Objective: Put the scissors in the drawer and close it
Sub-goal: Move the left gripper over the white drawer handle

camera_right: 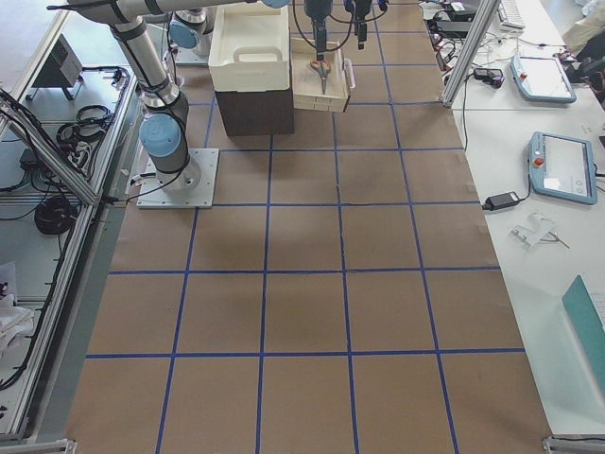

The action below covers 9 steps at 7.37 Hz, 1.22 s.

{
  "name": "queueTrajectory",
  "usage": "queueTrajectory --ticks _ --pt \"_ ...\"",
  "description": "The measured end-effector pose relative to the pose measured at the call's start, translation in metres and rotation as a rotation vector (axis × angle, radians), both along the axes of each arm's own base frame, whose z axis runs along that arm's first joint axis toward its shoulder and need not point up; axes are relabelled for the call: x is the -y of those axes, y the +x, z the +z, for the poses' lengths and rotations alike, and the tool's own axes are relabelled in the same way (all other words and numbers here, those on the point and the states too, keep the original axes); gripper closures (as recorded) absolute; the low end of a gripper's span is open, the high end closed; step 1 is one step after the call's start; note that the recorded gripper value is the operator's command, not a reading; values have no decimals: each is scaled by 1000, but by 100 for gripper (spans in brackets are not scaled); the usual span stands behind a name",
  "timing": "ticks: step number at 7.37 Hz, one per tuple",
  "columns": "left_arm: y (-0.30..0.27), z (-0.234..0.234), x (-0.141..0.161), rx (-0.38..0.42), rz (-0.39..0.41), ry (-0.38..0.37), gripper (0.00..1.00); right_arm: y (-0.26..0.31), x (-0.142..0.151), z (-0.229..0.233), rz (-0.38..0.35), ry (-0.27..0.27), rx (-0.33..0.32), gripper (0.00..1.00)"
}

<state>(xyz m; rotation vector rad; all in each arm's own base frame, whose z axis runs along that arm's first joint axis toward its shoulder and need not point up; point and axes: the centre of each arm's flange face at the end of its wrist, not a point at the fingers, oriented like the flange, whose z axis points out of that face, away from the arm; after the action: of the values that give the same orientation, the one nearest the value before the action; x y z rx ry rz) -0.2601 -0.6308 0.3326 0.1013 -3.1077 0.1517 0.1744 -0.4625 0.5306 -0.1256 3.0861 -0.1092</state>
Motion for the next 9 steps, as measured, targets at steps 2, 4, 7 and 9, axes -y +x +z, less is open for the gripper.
queueTrajectory --ticks 2,4,7,9 --pt "-19 -22 5 -2 35 21 0 0 -2 0 4 0 -8 0" --pt "-31 -44 10 -2 100 48 0 -2 -2 0 5 4 -31 0" --pt "-40 -66 9 4 164 84 0 -5 -3 2 2 -4 -55 0" --pt "-40 -70 8 14 179 104 0 -6 -3 2 1 -6 -56 0"
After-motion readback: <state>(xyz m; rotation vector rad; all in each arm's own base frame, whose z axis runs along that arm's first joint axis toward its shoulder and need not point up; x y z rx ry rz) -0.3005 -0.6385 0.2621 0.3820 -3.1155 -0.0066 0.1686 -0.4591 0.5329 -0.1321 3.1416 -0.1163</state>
